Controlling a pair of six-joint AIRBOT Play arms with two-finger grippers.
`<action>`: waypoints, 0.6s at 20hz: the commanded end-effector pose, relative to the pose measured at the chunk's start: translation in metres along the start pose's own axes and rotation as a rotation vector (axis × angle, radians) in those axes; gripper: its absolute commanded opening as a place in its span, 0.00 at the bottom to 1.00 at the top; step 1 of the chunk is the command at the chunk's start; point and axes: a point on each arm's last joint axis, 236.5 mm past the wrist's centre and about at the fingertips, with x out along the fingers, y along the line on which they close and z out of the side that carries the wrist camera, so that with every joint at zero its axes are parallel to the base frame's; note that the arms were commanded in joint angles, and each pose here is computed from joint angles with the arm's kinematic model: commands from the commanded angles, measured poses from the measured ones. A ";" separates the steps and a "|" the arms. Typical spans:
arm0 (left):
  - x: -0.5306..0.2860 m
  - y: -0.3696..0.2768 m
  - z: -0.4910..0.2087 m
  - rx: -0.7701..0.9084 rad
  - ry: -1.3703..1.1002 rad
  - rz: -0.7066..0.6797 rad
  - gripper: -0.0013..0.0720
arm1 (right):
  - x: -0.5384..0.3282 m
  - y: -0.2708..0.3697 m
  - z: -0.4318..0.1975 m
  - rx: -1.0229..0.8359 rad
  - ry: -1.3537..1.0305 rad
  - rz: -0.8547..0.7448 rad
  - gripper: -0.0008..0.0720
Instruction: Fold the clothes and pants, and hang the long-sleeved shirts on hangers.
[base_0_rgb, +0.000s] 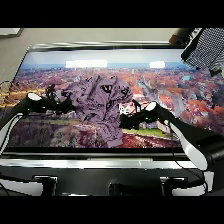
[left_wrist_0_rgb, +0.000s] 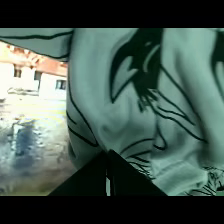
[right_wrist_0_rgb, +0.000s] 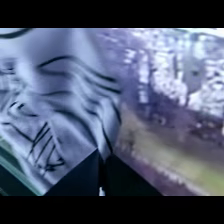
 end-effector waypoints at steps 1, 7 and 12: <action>-0.031 -0.024 0.008 0.041 -0.057 -0.024 0.05 | -0.039 0.014 0.009 -0.035 -0.070 -0.030 0.05; -0.099 -0.052 -0.060 -0.004 0.019 0.002 0.05 | -0.204 -0.017 -0.017 -0.161 -0.278 -0.435 0.05; -0.089 -0.049 -0.188 -0.146 0.153 0.013 0.05 | -0.260 -0.044 -0.070 -0.197 -0.288 -0.650 0.05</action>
